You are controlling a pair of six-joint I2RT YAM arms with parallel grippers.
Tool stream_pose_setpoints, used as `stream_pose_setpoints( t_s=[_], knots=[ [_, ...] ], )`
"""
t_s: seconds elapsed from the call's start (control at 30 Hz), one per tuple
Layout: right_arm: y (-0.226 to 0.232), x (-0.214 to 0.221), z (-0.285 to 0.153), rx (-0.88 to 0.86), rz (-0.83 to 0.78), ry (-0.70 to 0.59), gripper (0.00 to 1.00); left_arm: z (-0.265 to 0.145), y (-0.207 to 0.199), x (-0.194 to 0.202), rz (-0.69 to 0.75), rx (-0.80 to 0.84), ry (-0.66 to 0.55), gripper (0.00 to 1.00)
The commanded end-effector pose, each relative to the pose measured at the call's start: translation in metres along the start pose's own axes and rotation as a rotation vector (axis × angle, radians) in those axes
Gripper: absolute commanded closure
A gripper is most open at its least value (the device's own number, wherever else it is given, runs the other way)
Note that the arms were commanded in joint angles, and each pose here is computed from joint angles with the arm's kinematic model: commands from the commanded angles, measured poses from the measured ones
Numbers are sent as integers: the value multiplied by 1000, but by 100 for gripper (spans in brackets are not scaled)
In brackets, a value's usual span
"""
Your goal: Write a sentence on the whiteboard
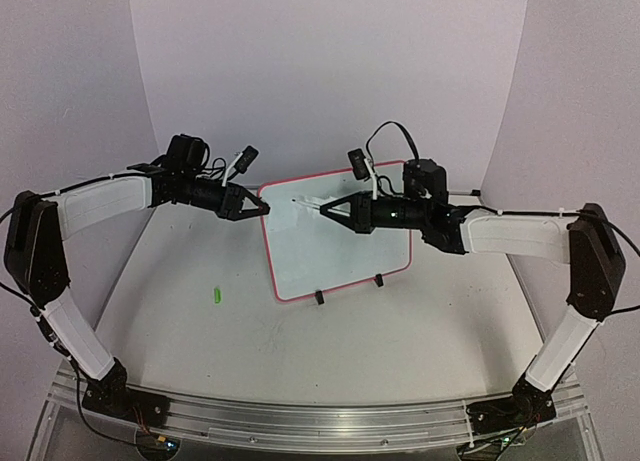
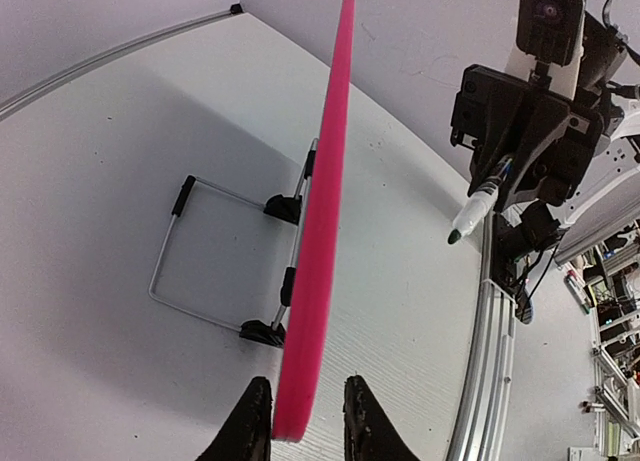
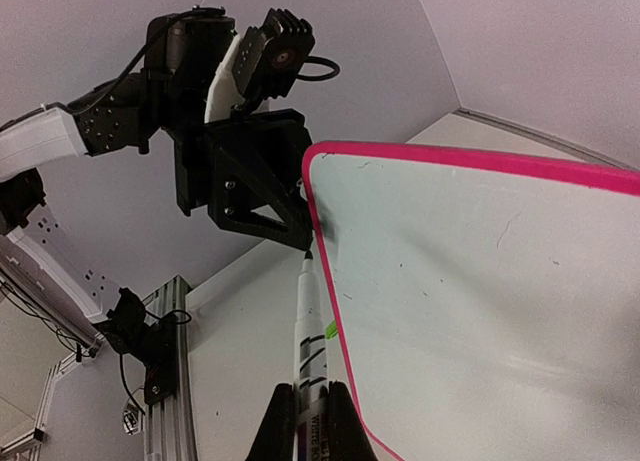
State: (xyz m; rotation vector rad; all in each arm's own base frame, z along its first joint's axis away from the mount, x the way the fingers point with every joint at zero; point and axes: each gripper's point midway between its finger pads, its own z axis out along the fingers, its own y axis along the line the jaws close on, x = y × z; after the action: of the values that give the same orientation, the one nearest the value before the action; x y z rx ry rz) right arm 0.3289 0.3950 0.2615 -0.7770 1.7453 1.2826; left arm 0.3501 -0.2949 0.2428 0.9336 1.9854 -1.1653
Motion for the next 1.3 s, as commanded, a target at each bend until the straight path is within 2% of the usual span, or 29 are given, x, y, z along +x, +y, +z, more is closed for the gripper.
stream_pose_setpoints(
  t_s=[0.0,0.2,0.37,1.27],
  knots=[
    [4,-10,15,2,-48,11,100,-2,-4,-13,76,5,-30,81],
    [10,-9,25,-24,-50,18,100,-3,-2,-8,102,-12,-17,94],
    [20,-7,29,-49,-58,25,100,-1,2,0,108,-28,2,100],
    [0,-28,47,46,-50,-49,100,-1,-2,3,128,-11,11,100]
  ],
)
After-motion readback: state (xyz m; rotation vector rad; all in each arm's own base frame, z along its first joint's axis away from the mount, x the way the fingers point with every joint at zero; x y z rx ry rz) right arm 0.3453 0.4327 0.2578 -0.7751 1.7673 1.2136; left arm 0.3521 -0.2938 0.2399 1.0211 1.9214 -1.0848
